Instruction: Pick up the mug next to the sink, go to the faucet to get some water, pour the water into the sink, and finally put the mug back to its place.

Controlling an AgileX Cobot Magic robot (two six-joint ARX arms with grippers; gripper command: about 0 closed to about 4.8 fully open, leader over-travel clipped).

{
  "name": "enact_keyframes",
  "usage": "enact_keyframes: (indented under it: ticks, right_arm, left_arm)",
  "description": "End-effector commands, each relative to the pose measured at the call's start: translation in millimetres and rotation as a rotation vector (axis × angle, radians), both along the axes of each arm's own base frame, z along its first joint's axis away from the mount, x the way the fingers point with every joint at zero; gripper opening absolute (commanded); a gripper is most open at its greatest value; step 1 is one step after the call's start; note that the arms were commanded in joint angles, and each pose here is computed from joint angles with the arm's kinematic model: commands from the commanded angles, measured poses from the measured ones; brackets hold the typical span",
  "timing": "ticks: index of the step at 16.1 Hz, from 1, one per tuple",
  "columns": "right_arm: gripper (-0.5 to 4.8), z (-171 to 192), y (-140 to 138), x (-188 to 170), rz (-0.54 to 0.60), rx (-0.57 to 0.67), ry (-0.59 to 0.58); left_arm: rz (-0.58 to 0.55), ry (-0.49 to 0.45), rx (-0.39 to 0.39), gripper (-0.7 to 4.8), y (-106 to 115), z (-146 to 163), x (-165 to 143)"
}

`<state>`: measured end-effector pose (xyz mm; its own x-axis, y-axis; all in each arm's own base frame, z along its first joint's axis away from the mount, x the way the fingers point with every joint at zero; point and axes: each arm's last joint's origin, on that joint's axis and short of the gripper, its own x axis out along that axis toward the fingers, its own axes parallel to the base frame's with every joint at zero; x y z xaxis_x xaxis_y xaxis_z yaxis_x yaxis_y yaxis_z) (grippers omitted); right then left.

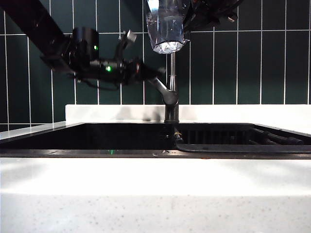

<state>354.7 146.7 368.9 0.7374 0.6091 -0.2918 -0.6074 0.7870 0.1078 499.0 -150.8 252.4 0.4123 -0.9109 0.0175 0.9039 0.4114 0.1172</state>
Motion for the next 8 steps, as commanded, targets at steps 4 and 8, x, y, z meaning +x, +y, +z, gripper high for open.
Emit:
enact_keyframes:
  ticks: [4, 8]
  right_arm:
    - [-0.05, 9.9, -0.4, -1.9, 0.005, 0.027, -0.048]
    - [-0.05, 9.6, -0.2, -2.2, 0.008, 0.03, -0.04]
  left_arm:
    - [-0.041, 0.006, 0.009, 3.77, 15.9, 25.6, -7.6]
    - [-0.007, 0.032, 0.169, 3.4, 44.5, 48.3, -26.8]
